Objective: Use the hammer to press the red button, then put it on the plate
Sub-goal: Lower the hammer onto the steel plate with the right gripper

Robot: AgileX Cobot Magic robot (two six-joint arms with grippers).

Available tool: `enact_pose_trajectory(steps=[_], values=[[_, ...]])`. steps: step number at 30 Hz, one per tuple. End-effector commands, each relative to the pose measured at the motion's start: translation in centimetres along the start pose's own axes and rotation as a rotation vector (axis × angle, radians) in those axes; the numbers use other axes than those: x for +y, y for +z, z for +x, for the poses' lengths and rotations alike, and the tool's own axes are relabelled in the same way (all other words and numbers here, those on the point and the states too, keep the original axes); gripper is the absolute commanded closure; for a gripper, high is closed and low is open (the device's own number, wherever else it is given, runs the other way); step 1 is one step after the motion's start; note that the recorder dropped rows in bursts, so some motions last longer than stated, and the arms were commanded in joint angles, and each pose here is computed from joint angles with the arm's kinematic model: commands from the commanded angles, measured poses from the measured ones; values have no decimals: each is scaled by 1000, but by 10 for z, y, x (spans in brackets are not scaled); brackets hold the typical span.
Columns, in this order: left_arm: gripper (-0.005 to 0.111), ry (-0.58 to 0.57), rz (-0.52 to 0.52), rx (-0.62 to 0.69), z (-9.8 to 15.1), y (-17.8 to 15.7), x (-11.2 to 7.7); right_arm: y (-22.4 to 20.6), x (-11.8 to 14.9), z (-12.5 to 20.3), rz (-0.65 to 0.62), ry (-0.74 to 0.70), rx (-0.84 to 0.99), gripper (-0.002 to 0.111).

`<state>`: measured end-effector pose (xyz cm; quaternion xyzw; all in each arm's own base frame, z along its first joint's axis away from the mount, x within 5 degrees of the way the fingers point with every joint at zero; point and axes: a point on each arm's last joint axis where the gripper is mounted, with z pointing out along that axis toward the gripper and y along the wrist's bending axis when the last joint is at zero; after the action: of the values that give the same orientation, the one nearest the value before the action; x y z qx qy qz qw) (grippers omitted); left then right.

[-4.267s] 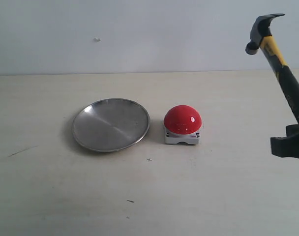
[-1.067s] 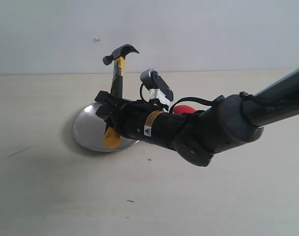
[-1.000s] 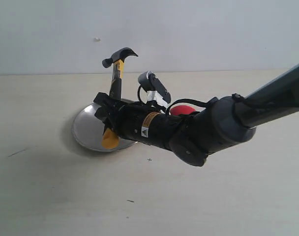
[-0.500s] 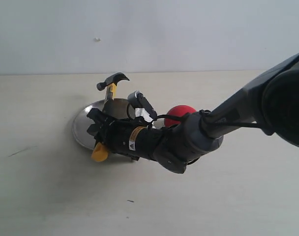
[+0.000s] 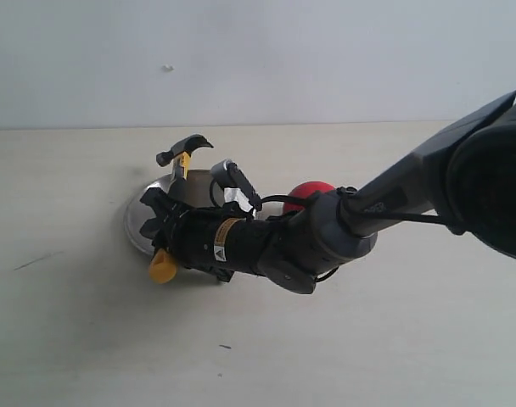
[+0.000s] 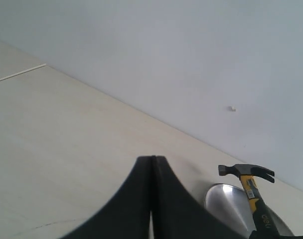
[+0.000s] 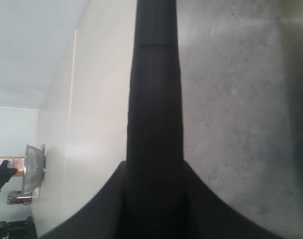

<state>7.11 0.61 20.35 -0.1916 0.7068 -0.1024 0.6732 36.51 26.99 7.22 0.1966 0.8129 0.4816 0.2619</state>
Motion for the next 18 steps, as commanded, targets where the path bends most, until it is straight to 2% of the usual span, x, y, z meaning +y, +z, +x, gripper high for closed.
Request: enact_pose_trajectory(steps=[1, 8, 12, 18], values=[[107, -7, 3, -5, 0, 0, 0, -10, 30, -8, -26, -73, -8, 108], [107, -7, 3, -5, 0, 0, 0, -17, 41, -13, 8, -100, -19, 108], [107, -7, 3, -5, 0, 0, 0, -14, 30, -11, 72, -103, -8, 108], [107, -7, 3, -5, 0, 0, 0, -13, 26, -9, 75, -110, 5, 108]])
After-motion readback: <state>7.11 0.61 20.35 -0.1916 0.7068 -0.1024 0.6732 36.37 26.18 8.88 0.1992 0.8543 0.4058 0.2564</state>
